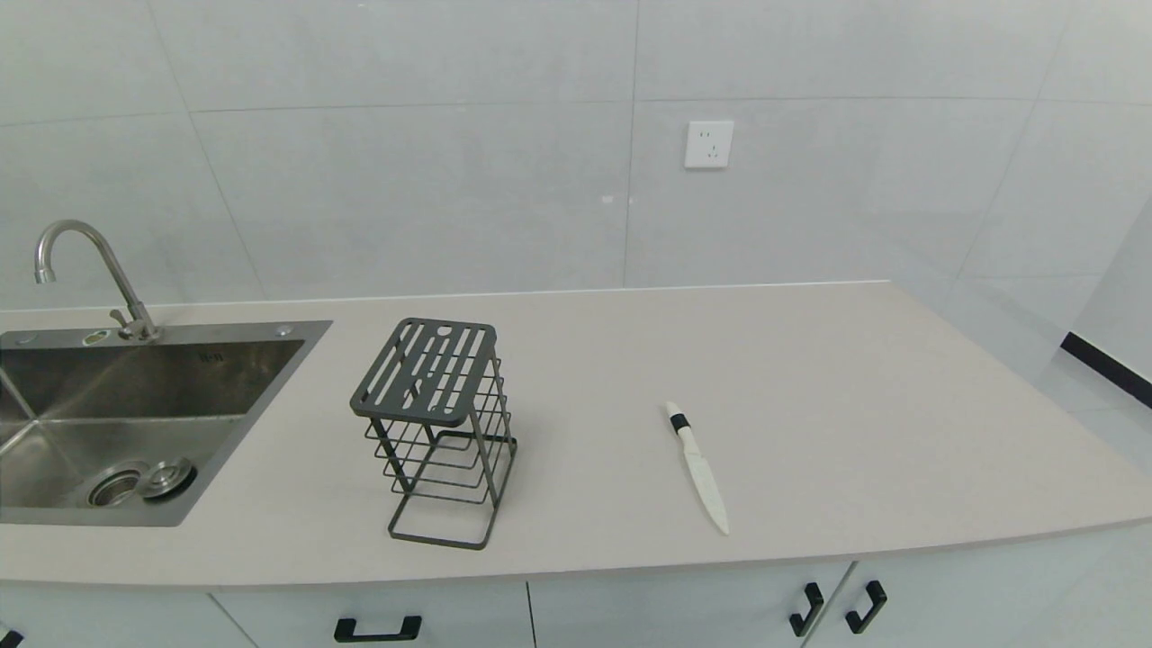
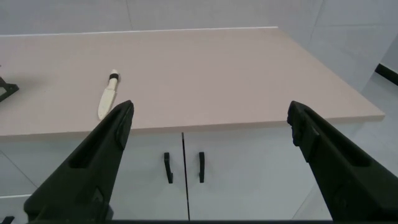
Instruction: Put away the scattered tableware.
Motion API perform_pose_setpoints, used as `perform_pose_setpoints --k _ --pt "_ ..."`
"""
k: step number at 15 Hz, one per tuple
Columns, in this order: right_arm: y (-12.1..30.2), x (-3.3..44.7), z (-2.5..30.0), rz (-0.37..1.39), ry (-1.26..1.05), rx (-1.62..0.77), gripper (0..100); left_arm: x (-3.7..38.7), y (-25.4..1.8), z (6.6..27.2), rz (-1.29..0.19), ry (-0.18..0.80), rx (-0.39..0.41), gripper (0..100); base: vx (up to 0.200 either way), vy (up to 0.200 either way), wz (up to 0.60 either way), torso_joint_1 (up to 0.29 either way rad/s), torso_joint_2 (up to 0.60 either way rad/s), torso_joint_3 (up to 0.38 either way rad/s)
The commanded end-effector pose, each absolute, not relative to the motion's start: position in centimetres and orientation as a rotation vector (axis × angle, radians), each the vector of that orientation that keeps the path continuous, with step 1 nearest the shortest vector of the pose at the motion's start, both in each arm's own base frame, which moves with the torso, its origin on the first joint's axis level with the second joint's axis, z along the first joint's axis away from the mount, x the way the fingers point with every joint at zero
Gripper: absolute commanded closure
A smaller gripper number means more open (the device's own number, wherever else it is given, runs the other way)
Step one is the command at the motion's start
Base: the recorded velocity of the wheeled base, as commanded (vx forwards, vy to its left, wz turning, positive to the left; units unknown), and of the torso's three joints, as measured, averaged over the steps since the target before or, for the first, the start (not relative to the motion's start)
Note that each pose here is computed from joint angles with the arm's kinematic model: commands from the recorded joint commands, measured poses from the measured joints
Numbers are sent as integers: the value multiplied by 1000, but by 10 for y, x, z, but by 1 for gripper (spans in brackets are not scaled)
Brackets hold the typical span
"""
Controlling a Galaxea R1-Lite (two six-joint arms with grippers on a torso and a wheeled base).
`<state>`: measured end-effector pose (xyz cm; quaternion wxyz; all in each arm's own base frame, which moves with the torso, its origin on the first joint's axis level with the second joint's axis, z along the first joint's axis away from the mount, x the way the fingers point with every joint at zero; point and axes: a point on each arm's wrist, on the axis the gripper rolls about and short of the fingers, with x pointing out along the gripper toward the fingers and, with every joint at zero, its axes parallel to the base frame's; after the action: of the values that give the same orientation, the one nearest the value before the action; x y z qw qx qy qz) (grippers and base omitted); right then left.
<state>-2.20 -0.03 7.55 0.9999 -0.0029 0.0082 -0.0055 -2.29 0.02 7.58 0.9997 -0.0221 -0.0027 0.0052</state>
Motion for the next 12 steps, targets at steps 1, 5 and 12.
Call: perform_pose_setpoints --k 1,5,12 --pt "0 -22 76 -11 17 -6 0 -23 0 76 11 -5 -45 0 0 0 0 0 0 0" --pt "0 -22 76 -11 17 -6 0 -23 0 76 11 -5 -45 0 0 0 0 0 0 0" --pt "0 -22 76 -11 17 -6 0 -23 0 76 11 -5 -45 0 0 0 0 0 0 0"
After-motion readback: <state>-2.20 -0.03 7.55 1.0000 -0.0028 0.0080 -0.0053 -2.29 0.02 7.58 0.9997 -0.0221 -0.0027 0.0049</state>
